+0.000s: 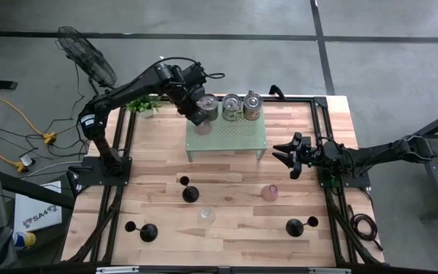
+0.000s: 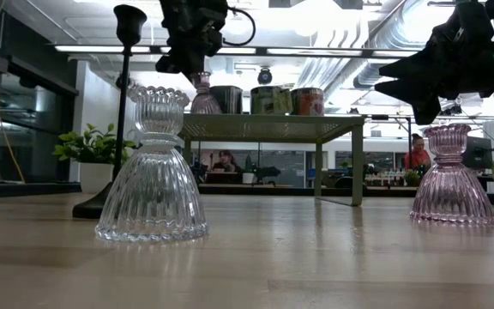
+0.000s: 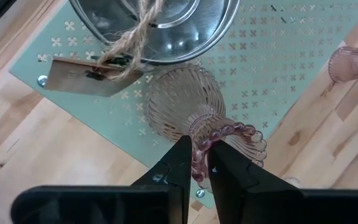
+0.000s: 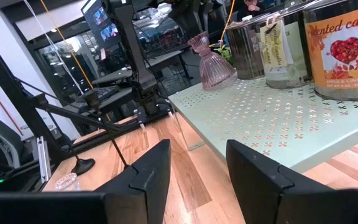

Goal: Pick & Place candle stick holders
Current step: Put the left pink candle holder on the shelf

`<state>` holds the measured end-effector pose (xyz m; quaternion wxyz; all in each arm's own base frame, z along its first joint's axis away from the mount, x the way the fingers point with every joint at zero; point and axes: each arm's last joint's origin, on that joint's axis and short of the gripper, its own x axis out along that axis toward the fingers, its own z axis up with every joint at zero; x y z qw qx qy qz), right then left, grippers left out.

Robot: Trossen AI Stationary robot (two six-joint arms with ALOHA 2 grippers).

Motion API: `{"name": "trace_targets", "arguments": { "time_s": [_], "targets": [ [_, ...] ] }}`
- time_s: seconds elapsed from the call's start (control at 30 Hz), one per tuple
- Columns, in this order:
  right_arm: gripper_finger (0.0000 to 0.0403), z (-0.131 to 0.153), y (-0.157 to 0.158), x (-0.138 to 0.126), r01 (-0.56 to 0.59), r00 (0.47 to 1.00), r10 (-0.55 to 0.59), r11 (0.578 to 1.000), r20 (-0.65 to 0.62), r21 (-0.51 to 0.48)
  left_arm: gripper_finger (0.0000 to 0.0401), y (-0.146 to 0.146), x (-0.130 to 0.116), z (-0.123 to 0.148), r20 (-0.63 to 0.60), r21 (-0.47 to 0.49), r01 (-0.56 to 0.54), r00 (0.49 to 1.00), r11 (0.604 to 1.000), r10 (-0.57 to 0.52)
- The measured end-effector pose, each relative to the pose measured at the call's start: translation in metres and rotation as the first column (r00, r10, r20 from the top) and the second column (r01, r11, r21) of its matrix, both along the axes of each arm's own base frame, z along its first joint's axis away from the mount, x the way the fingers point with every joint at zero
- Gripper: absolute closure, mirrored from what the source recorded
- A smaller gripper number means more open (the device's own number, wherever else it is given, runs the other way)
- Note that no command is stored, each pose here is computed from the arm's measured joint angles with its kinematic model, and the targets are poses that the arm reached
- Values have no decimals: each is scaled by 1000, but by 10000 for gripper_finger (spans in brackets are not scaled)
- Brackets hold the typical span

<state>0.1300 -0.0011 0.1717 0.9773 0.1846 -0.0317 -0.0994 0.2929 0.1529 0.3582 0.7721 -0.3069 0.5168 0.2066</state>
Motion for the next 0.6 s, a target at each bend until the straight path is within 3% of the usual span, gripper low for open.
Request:
{"name": "trace_targets", "arguments": {
  "time_s": [0.43,0.6],
  "targets": [
    [255,0,0,0,-1,1000,1,1000,0,0,355,0,0,0,-3,-2,1,1000,1000,-1],
    [255,0,0,0,0,1000,0,1000,0,0,327,1,1,0,9,7,7,1000,1000,-7]
  ]
}}
